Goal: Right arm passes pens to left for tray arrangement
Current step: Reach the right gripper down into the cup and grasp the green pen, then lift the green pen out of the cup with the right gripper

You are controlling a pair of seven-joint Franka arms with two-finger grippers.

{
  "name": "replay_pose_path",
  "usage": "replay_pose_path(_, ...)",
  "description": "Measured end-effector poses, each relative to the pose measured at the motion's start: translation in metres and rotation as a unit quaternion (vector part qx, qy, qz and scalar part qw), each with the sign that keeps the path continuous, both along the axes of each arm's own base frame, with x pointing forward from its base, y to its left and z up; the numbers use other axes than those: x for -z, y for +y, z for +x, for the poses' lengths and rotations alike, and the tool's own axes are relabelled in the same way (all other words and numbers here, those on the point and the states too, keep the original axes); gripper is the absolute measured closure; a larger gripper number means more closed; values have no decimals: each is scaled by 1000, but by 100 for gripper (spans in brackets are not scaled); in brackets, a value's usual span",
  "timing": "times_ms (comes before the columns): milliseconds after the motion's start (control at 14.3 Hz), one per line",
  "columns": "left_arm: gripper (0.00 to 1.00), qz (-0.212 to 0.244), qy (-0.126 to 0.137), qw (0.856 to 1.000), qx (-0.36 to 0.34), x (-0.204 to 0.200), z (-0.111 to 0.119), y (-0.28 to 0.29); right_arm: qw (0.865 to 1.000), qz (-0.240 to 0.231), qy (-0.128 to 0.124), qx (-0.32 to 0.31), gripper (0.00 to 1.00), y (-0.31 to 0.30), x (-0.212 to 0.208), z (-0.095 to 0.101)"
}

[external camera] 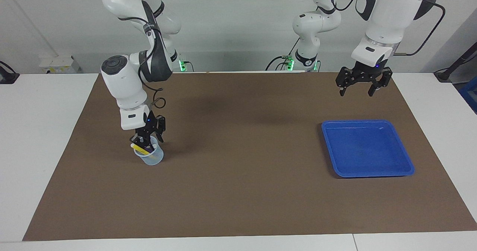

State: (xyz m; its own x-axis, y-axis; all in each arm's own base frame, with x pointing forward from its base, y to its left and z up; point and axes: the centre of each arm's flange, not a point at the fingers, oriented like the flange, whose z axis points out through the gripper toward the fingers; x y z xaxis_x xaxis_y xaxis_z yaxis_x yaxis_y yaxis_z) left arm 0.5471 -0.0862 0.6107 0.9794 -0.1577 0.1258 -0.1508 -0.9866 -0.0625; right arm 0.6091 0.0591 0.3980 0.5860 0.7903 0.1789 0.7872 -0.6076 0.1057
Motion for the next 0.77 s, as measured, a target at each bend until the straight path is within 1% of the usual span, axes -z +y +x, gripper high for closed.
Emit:
replay_pose_path(209,0,2,-9,1000,0,-11,-5,-1,1000,-1,3,6,57,-9,5,-1)
replay_pose_path(349,0,2,-9,1000,0,-11,-6,-1,1000,-1,4,7,62,-9,5,-2)
replay_pose_path(418,0,2,-8,1000,0,-11,-6,-1,1000,-1,4,7,62,-9,6,-2)
replay_pose_path(488,0,2,-7,1000,-1,-11,-6,-1,1000,-1,4,6,67,-9,6,-2)
replay_pose_path(558,0,2,-7,1000,-1,-10,-6,0,1000,-1,4,6,68,-9,6,-2)
replay_pose_path(628,0,2,-5,1000,-3,-10,-6,2,1000,-1,4,6,72,-9,6,-2)
replay_pose_path(767,0,3,4,1000,-9,-8,-7,9,1000,-1,4,6,78,-9,6,-2)
